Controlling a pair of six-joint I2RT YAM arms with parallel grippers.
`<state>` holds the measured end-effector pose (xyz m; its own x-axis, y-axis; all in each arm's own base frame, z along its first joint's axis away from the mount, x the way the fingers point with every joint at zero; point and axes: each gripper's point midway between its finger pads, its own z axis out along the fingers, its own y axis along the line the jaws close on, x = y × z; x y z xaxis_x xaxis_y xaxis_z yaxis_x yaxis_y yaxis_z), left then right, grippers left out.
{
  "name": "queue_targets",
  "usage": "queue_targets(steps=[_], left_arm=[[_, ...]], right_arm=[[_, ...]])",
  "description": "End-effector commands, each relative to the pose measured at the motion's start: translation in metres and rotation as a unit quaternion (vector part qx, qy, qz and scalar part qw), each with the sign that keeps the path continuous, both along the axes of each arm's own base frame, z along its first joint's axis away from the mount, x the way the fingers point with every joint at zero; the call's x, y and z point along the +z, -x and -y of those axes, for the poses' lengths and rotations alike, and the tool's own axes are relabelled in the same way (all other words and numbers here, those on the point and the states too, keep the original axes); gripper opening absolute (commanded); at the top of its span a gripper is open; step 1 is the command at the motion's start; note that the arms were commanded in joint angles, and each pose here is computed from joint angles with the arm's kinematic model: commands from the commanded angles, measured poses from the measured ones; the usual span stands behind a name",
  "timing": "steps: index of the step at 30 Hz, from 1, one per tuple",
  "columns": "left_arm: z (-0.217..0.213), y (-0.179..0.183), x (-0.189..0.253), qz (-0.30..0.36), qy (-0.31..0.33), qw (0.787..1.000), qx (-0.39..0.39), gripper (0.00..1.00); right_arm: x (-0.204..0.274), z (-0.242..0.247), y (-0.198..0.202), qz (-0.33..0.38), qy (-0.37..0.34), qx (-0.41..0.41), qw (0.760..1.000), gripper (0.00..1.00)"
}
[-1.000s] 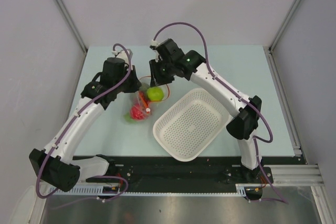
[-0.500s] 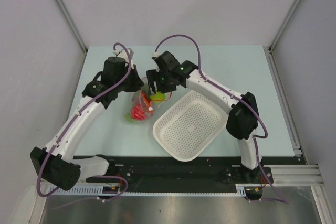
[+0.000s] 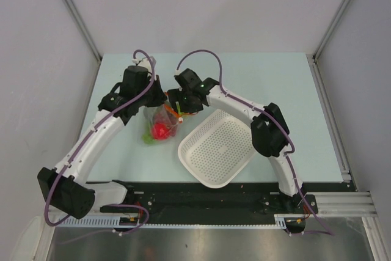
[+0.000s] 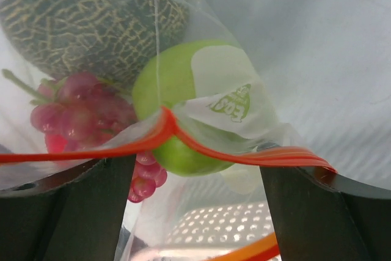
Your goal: Open the zip-top bag and remove the fake food
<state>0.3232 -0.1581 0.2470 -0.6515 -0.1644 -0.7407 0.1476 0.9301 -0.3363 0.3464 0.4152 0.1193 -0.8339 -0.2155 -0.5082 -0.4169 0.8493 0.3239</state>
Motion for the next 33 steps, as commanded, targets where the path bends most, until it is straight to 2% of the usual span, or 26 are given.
queue_targets(steps=[1, 2, 4, 5, 6, 8, 9, 11, 12, 13, 21, 25, 28, 30, 33], left_arm=[[0.002, -0.008, 0.015, 0.025, 0.017, 1.0, 0.004, 0.0], [0.002, -0.007, 0.016, 0.025, 0.018, 1.0, 0.003, 0.01], [0.001, -0.006, 0.015, 0.023, 0.016, 1.0, 0.003, 0.0], [0.0, -0.006, 0.014, 0.022, 0.013, 1.0, 0.005, 0.0], [-0.002, -0.005, 0.013, 0.022, 0.011, 1.0, 0.005, 0.0], [-0.005, -0.002, 0.014, 0.025, 0.014, 1.0, 0.007, 0.0], [-0.009, -0.002, 0.01, 0.02, 0.016, 1.0, 0.012, 0.0], [-0.013, 0.001, 0.012, 0.019, 0.023, 0.999, 0.014, 0.0], [-0.019, 0.001, 0.01, 0.016, 0.025, 0.999, 0.023, 0.0], [-0.019, 0.002, 0.011, 0.015, 0.029, 0.999, 0.02, 0.0], [-0.05, 0.001, 0.017, 0.011, 0.044, 0.998, 0.052, 0.0], [-0.051, 0.003, 0.026, 0.022, 0.054, 0.997, 0.053, 0.0], [-0.047, 0.008, 0.028, 0.02, 0.07, 0.996, 0.047, 0.0], [-0.045, 0.01, 0.029, 0.02, 0.08, 0.995, 0.049, 0.0], [-0.044, 0.014, 0.035, 0.025, 0.085, 0.995, 0.046, 0.0]], right_arm=[[-0.001, -0.014, -0.01, 0.019, -0.02, 0.007, 1.0, 0.85], [-0.002, -0.015, -0.012, 0.02, -0.019, 0.005, 1.0, 0.84], [0.003, -0.016, -0.017, 0.031, -0.023, 0.001, 0.999, 0.74], [0.009, -0.017, -0.018, 0.039, -0.028, 0.004, 0.999, 0.67], [0.014, -0.018, -0.021, 0.048, -0.035, 0.007, 0.998, 0.49], [0.03, -0.021, -0.024, 0.068, -0.048, 0.017, 0.996, 0.38], [0.036, -0.023, -0.023, 0.071, -0.055, 0.024, 0.996, 0.28], [0.055, -0.027, -0.021, 0.084, -0.065, 0.036, 0.994, 0.18], [0.06, -0.025, -0.017, 0.081, -0.061, 0.04, 0.994, 0.05], [0.069, -0.026, -0.015, 0.087, -0.063, 0.041, 0.993, 0.01], [0.129, -0.018, 0.006, 0.084, -0.09, 0.033, 0.992, 0.0], [0.149, -0.008, 0.019, 0.072, -0.095, 0.029, 0.993, 0.0], [0.186, 0.001, 0.026, 0.087, -0.128, 0.027, 0.988, 0.0], [0.202, 0.023, 0.025, 0.078, -0.138, 0.0, 0.987, 0.0], [0.182, 0.058, 0.028, 0.031, -0.125, -0.04, 0.991, 0.0]])
